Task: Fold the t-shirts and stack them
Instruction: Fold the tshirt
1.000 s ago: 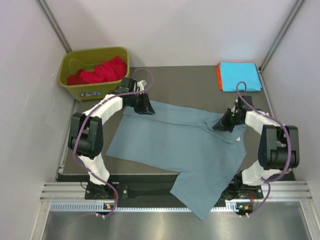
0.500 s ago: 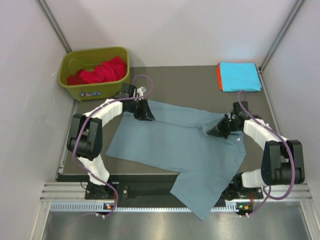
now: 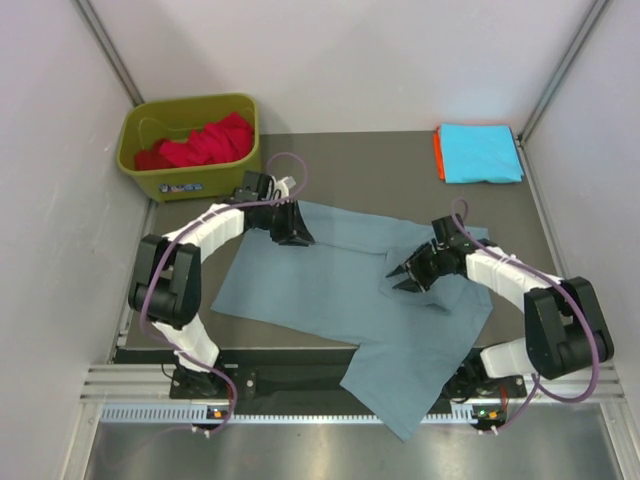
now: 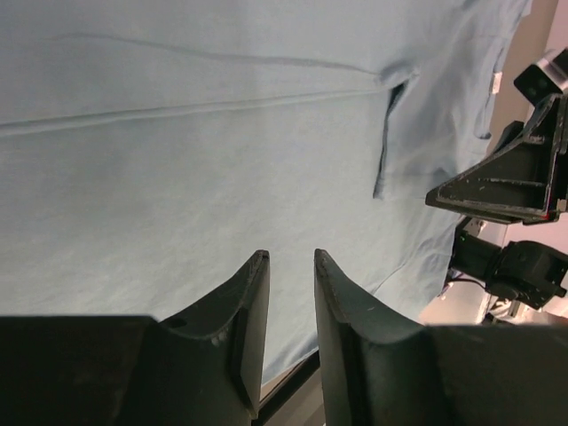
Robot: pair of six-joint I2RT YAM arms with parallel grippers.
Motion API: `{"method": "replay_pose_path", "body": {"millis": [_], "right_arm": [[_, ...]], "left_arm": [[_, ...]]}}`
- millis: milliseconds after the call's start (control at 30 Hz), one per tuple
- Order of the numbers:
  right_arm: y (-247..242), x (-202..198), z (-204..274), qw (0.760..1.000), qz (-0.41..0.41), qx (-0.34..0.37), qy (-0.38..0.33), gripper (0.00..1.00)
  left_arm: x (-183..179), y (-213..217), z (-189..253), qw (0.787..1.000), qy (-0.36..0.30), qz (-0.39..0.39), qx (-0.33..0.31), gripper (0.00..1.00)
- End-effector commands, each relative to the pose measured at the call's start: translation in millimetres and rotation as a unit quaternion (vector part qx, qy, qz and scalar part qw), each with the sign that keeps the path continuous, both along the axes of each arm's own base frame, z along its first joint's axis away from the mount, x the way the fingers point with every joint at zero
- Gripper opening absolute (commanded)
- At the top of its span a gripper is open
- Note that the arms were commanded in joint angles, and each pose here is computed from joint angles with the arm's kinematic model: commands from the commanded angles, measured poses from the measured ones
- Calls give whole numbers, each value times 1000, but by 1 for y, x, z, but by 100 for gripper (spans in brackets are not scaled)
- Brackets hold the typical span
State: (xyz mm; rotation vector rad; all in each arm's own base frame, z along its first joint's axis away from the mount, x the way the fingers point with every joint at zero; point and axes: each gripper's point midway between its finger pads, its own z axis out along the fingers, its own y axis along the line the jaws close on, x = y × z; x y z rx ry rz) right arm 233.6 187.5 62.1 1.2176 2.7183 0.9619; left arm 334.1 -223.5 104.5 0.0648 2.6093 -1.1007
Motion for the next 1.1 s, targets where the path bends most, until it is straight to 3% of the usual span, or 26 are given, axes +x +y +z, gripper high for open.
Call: {"method": "replay_pose_path", "body": {"millis": [0, 167, 333, 433, 500, 733, 1067], "right_arm": [[0, 11, 23, 998, 18, -3, -59, 40], [-28, 9, 55, 981, 114, -95, -125, 55], [-93, -15, 47, 963, 116, -223, -99, 54], [-122, -29, 32, 963, 77, -243, -89, 52], [-135, -38, 21, 965, 53, -245, -73, 52], [-146, -74, -23, 965, 49, -258, -26, 52], [-154, -78, -33, 963, 36, -266, -20, 45]], "left_arm": [[-7, -21, 32, 997, -47, -30, -48, 32], [-37, -67, 33, 994, -43, -81, -67, 36], [-55, -117, 9, 997, 1, -75, -28, 35], [-64, -142, -7, 998, -2, -68, 14, 36], [-72, -157, -13, 998, 15, -67, 9, 36], [-74, -175, -41, 997, 20, -67, 45, 37], [-80, -188, -60, 995, 41, -70, 52, 37]]}}
